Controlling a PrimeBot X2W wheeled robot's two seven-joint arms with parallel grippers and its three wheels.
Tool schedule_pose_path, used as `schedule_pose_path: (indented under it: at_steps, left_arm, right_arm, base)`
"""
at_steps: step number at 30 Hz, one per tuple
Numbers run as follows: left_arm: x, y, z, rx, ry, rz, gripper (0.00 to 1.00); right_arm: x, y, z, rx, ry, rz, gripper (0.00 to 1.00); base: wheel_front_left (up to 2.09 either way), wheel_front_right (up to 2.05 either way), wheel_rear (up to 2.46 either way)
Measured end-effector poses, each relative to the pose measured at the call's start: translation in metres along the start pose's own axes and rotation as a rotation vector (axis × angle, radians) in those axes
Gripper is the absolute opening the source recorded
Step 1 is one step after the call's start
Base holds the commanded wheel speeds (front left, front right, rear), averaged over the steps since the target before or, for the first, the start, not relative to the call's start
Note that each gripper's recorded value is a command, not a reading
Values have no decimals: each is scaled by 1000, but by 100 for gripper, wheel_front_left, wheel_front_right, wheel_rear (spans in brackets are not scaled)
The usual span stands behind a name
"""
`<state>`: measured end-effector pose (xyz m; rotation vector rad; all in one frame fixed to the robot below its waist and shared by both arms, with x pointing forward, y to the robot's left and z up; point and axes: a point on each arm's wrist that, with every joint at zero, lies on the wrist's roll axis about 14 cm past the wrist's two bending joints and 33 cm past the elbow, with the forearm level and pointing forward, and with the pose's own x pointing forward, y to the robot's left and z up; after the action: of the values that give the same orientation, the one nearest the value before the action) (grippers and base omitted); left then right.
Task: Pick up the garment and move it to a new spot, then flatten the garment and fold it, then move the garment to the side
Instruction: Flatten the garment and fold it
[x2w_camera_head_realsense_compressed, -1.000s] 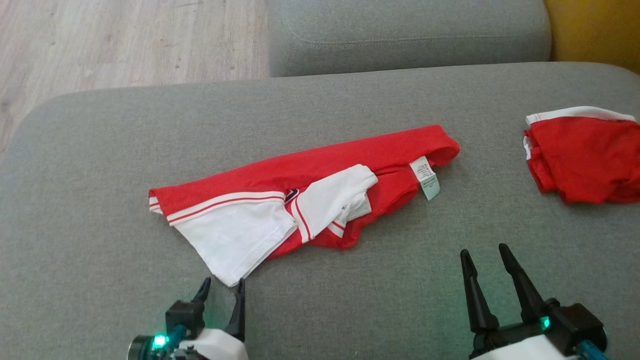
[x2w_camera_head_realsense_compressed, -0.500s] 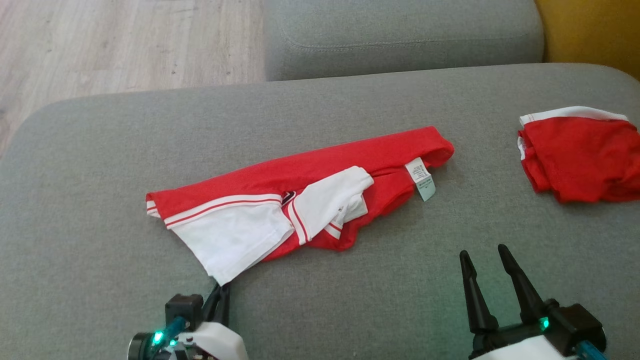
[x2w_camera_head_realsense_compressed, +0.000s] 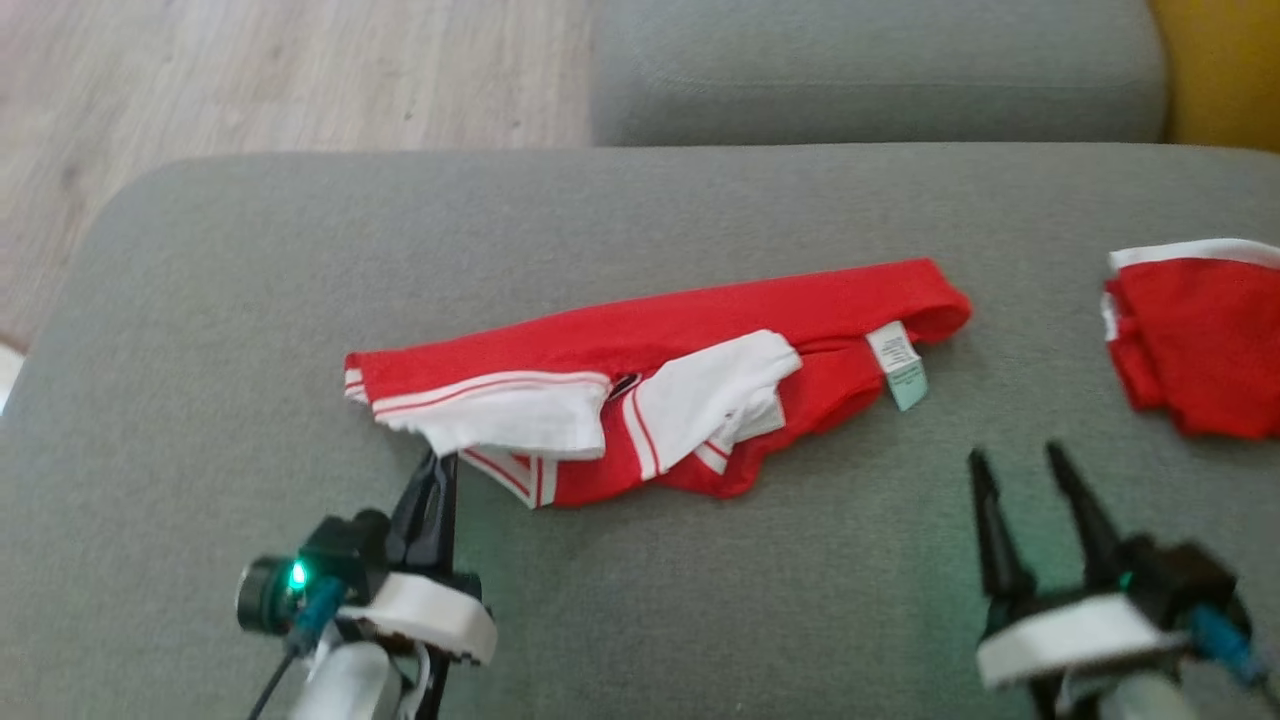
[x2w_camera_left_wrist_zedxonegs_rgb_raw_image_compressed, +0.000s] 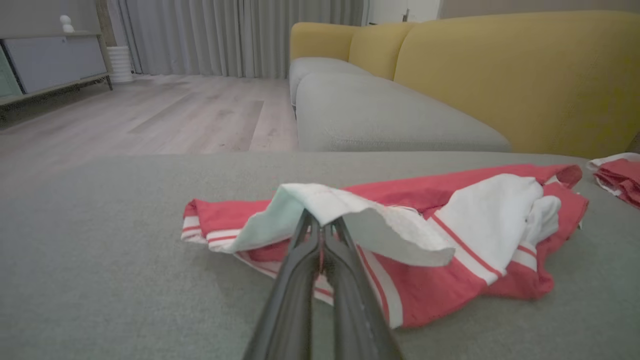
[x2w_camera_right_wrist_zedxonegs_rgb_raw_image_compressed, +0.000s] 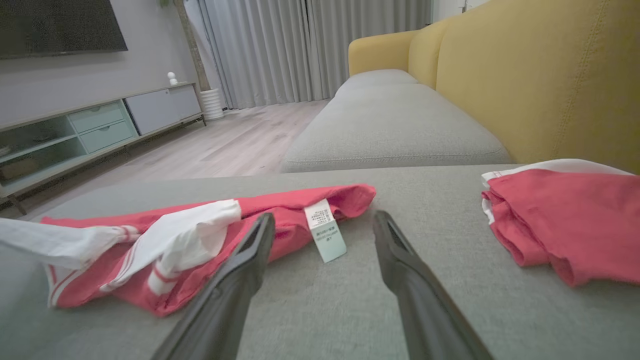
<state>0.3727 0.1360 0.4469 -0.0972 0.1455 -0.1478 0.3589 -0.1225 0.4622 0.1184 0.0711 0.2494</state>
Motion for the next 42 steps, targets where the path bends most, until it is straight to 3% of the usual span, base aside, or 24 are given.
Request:
schedule_pose_path:
  at_steps: [13, 23, 25, 27, 28, 35, 42]
  left_arm:
    - [15, 28, 37, 35, -112, 58, 0]
    - [26, 49, 44, 62, -123, 100, 0]
    - [26, 51, 44, 62, -121, 106, 0]
    - [25, 53, 44, 61, -122, 113, 0]
    - [25, 54, 45, 60, -124, 116, 0]
    - [21, 54, 61, 89, -169, 111, 0]
    - [6, 55, 142, 177, -385, 58, 0]
  right_arm:
    - [102, -43, -19, 83, 137, -34, 100]
    - [126, -40, -66, 71, 315, 17, 100]
    - [129, -36, -68, 71, 318, 26, 69]
    - [132, -34, -66, 65, 308, 36, 19]
    - [133, -34, -65, 63, 303, 38, 0]
    - [132, -31, -44, 47, 241, 56, 0]
    - [130, -29, 45, 18, 8, 80, 0]
  base:
    - [0, 0, 0]
    - [0, 0, 0]
    - [0, 0, 0]
    - [0, 0, 0]
    - [0, 0, 0]
    - [0, 0, 0]
    - [0, 0, 0]
